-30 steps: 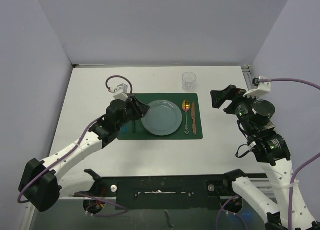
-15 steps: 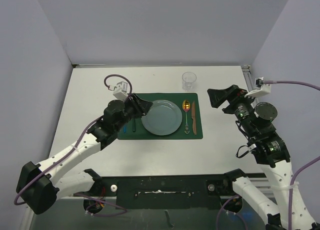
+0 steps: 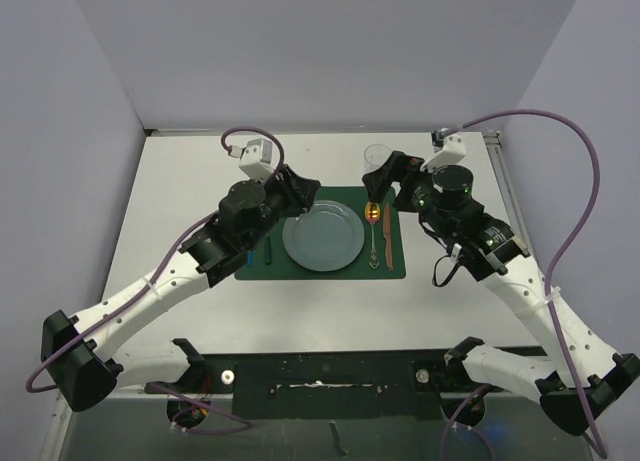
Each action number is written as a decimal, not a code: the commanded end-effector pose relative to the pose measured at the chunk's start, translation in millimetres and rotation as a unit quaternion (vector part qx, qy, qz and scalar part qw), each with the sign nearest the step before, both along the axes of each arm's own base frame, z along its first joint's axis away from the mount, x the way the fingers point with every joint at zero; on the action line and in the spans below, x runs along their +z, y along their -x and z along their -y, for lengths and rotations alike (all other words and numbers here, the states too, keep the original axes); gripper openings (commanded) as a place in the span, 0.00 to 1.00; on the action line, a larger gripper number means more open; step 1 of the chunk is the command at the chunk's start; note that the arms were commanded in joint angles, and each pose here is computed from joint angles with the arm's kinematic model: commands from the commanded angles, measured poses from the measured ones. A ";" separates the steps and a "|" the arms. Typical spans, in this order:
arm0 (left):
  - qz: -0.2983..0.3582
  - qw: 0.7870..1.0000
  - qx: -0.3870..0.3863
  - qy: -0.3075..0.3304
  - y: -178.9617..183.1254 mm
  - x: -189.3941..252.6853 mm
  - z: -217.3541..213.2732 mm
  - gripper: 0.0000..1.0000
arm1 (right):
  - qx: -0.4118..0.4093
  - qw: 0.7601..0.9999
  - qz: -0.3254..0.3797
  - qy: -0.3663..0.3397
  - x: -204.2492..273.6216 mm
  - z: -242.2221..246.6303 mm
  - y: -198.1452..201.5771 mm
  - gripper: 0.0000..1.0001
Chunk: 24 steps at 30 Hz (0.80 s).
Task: Set the dinner table for one person
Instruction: Reset both arms
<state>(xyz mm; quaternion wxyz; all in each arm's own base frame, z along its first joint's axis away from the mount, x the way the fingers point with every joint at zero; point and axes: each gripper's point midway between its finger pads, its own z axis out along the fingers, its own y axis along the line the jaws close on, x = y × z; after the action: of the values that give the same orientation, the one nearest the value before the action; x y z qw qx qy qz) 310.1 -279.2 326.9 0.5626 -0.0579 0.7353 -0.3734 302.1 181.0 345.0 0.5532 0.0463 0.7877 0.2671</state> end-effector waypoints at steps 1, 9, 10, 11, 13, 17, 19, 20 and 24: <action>-0.005 0.994 0.076 -0.073 -5.1 -4.2 -18.3 0.36 | -0.088 0.995 0.018 0.032 7.6 25.3 -5.5 0.97; -0.077 0.945 0.264 -0.176 -11.2 -37.4 -86.2 0.35 | -0.143 0.988 -0.009 0.062 -13.7 46.2 -7.0 0.98; -0.082 0.941 0.275 -0.181 -10.6 -36.9 -90.0 0.34 | -0.148 0.987 -0.012 0.066 -15.4 48.3 -6.9 0.98; -0.087 0.935 0.286 -0.191 -11.4 -39.7 -92.9 0.34 | -0.152 0.986 -0.015 0.069 -16.4 50.2 -6.4 0.98; -0.100 0.923 0.302 -0.215 -13.3 -48.3 -96.3 0.33 | -0.157 0.985 -0.018 0.074 -17.7 53.2 -5.4 0.98; -0.119 0.899 0.329 -0.264 -15.4 -62.0 -103.4 0.31 | -0.165 0.983 -0.019 0.074 -16.8 59.1 -0.5 0.98; -0.128 0.886 0.339 -0.289 -14.1 -65.8 -107.8 0.31 | -0.168 0.983 -0.015 0.070 -14.7 61.6 2.6 0.98; -0.130 0.882 0.341 -0.297 -14.2 -67.9 -108.5 0.31 | -0.169 0.983 -0.013 0.069 -13.8 63.3 4.4 0.98; -0.135 0.885 0.328 -0.301 -14.4 -74.1 -104.0 0.31 | -0.182 0.981 -0.014 0.069 -14.3 72.3 11.5 0.98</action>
<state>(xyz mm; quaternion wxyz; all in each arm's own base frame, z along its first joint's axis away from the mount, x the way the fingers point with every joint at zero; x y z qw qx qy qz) 326.9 -184.2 234.6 0.5265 -0.1591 0.8317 0.0765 298.2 123.3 315.0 0.5601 0.1257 0.8116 0.1088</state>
